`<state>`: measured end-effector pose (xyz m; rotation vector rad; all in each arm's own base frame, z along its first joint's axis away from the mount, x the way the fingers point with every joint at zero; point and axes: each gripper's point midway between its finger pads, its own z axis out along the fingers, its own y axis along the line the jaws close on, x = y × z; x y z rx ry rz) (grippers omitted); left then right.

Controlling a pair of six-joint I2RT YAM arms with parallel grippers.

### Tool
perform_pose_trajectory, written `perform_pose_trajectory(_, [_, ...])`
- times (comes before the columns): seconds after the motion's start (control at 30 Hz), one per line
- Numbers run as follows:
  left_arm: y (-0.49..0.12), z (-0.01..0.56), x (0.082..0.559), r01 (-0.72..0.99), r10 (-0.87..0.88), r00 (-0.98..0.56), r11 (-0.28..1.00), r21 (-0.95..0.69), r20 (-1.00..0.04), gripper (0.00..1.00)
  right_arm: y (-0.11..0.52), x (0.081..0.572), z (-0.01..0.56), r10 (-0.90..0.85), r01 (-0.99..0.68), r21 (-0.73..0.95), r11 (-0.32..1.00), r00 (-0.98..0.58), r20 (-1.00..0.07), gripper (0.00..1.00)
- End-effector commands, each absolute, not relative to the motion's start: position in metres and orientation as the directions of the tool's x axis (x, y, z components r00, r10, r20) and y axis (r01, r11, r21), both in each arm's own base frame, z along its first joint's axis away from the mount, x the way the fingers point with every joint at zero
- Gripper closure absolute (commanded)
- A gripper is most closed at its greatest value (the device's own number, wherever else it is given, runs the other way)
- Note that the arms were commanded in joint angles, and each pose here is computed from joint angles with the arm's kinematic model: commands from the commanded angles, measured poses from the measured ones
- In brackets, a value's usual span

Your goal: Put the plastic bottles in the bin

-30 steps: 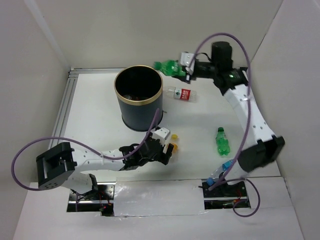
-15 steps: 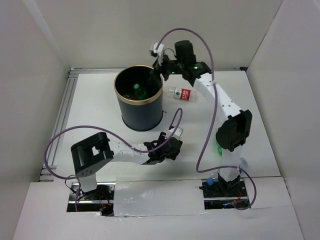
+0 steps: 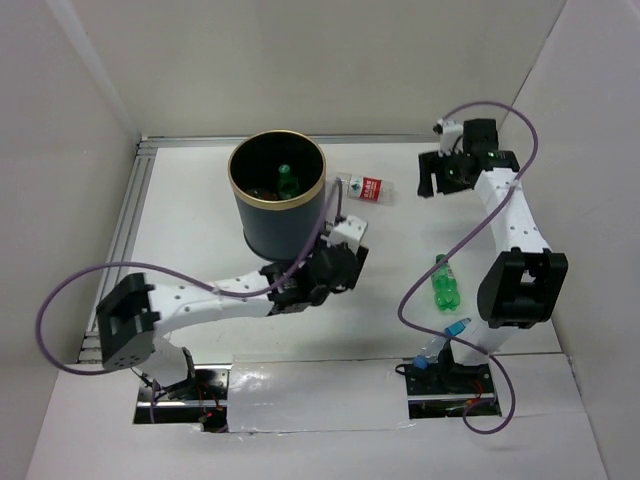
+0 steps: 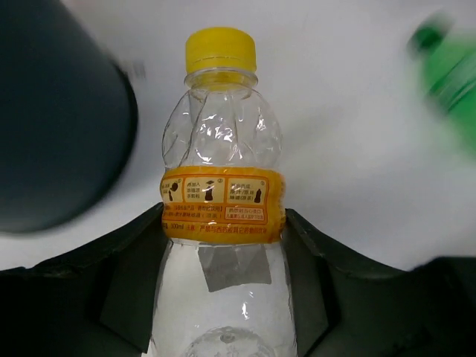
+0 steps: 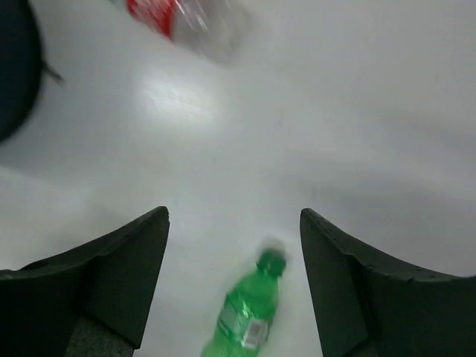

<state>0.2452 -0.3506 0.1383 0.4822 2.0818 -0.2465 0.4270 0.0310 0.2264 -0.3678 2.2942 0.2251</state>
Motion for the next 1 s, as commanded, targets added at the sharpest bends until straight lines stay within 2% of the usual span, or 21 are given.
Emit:
perform_pose_trajectory(0.0, [-0.343,0.321,0.294,0.355,-0.032,-0.152,0.931,-0.084,-0.988,0.88,-0.005,0.372,0.172,-0.130,-0.186,0.059,0.981,-0.847,-0.516,0.21])
perform_pose_trajectory(0.07, [-0.324,0.359,0.313,0.293,-0.077,-0.077,0.951,-0.096,-0.994,0.88,-0.018,0.352,0.147,-0.116,-0.151,0.058,0.987,-0.910,-0.398,0.18])
perform_pose_trajectory(0.2, [-0.271,0.416,0.361,0.136,-0.173,0.055,0.977,-0.165,-0.983,0.85,-0.037,0.324,0.115,-0.100,-0.116,0.047,0.992,-0.958,-0.270,0.13])
perform_pose_trajectory(0.3, [-0.224,0.418,0.406,-0.031,-0.189,0.077,0.981,-0.192,-0.979,0.78,-0.042,0.299,0.083,-0.093,-0.102,0.061,0.993,-0.986,-0.135,0.08])
perform_pose_trajectory(0.33, [-0.219,0.409,0.416,-0.057,-0.173,0.066,0.983,-0.176,-0.983,0.78,-0.044,0.295,0.080,-0.082,-0.091,0.064,0.994,-0.989,-0.123,0.08])
perform_pose_trajectory(0.37, [-0.211,0.395,0.433,-0.081,-0.154,0.020,0.985,-0.155,-0.988,0.71,-0.045,0.283,0.062,-0.072,-0.076,0.085,0.994,-0.996,-0.046,0.08])
perform_pose_trajectory(0.43, [-0.203,0.379,0.448,-0.112,-0.148,-0.011,0.983,-0.146,-0.989,0.68,-0.045,0.276,0.053,-0.061,-0.062,0.103,0.993,-0.998,-0.010,0.08])
perform_pose_trajectory(0.47, [-0.202,0.372,0.454,-0.114,-0.133,-0.032,0.985,-0.128,-0.991,0.64,-0.045,0.275,0.051,-0.061,-0.060,0.106,0.993,-0.998,0.000,0.08])
perform_pose_trajectory(0.5, [-0.201,0.358,0.457,-0.118,-0.116,-0.070,0.987,-0.107,-0.991,0.46,-0.047,0.271,0.048,-0.061,-0.059,0.109,0.992,-0.998,0.009,0.08])
perform_pose_trajectory(0.57, [-0.199,0.345,0.463,-0.124,-0.093,-0.103,0.989,-0.080,-0.990,0.27,-0.046,0.272,0.048,-0.060,-0.059,0.117,0.991,-0.998,0.007,0.07])
perform_pose_trajectory(0.63, [-0.197,0.338,0.464,-0.122,-0.091,-0.121,0.990,-0.076,-0.988,0.12,-0.045,0.265,0.045,-0.071,-0.066,0.125,0.990,-0.997,0.035,0.06])
perform_pose_trajectory(0.7, [-0.193,0.332,0.465,-0.134,-0.091,-0.134,0.988,-0.073,-0.987,0.04,-0.047,0.259,0.044,-0.073,-0.065,0.132,0.989,-0.996,0.054,0.06])
perform_pose_trajectory(0.83, [-0.198,0.364,0.448,-0.088,-0.091,-0.088,0.993,-0.084,-0.992,0.01,-0.044,0.243,0.028,-0.085,-0.065,0.153,0.986,-0.988,0.126,0.06])
perform_pose_trajectory(0.9, [-0.216,0.376,0.433,-0.027,-0.089,-0.073,0.996,-0.088,-0.993,0.01,-0.042,0.236,0.021,-0.086,-0.059,0.164,0.985,-0.983,0.163,0.10])
perform_pose_trajectory(0.97, [-0.240,0.386,0.404,0.076,-0.089,-0.066,0.993,-0.093,-0.994,0.05,-0.037,0.227,0.014,-0.107,-0.068,0.201,0.977,-0.976,0.191,0.15])
